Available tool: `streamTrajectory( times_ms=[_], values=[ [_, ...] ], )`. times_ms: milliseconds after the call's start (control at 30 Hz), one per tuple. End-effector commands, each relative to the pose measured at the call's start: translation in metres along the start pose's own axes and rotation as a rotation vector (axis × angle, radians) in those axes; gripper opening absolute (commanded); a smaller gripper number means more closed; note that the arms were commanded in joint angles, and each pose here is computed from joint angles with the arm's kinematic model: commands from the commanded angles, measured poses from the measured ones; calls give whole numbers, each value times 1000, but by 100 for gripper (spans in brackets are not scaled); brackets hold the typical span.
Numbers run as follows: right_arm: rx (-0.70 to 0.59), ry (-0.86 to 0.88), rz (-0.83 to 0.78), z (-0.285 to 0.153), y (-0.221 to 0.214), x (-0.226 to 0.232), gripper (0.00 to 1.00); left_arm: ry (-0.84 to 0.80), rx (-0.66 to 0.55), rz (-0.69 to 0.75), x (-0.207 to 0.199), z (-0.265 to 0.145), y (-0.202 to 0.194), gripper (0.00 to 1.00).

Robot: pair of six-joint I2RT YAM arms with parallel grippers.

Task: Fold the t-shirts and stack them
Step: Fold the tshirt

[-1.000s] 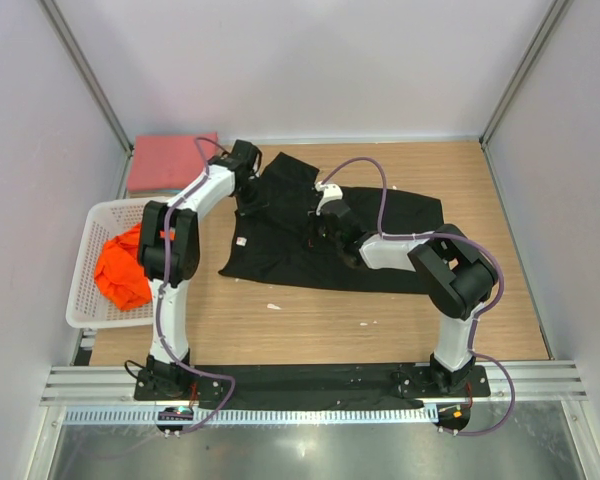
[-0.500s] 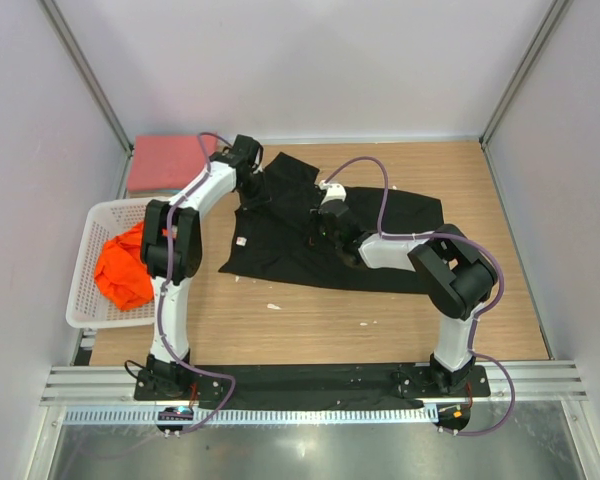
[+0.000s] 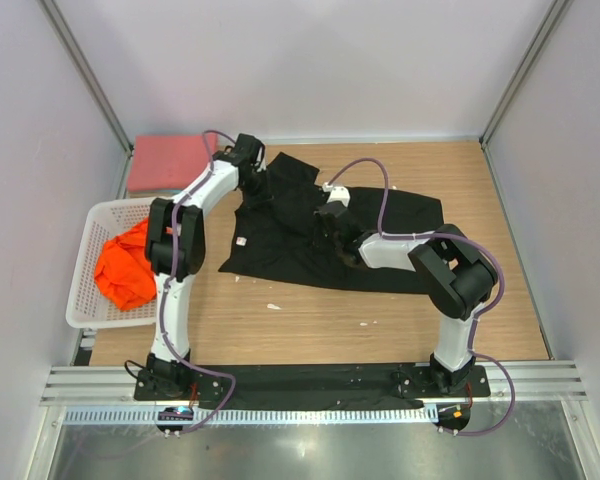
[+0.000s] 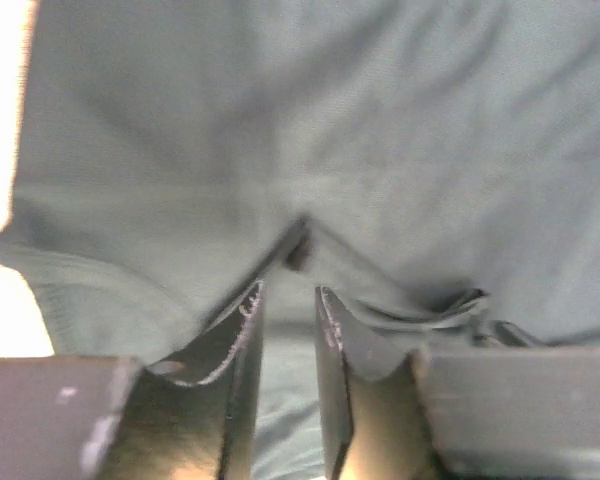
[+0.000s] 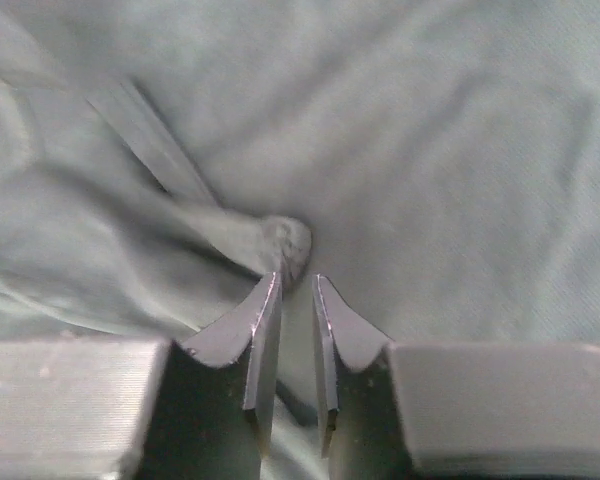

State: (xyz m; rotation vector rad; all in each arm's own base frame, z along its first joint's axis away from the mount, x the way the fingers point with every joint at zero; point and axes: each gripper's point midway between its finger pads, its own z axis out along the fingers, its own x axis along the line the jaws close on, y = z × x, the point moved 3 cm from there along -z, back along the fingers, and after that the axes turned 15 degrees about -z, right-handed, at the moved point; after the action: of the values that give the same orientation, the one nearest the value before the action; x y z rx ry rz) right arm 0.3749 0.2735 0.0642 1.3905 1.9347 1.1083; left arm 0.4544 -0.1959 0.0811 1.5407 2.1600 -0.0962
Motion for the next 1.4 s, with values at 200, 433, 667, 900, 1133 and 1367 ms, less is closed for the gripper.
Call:
streamTrajectory(
  times_ms=[200,433,667,900,1133,1367],
  values=[
    [109,-237,66,-61,29,-46,27,229,-205,52,30,-91,-17,35],
    [385,-330,130,-94,-33,-90,24,134,-79,-63,55,-73,-86,33],
    [450,-425,268,-131,-69,-139,24,262,-43,-131,98,-48,-117,31],
    [516,-534,394,-156,-106,-183,24,414,-48,-142,143,-42,-140,29],
    [546,-644,498,-167,-129,-218,25,440,-54,-150,157,-49,-154,28],
    [519,-652,572,-177,-131,-233,25,475,-109,-191,173,-61,-166,27]
  ],
)
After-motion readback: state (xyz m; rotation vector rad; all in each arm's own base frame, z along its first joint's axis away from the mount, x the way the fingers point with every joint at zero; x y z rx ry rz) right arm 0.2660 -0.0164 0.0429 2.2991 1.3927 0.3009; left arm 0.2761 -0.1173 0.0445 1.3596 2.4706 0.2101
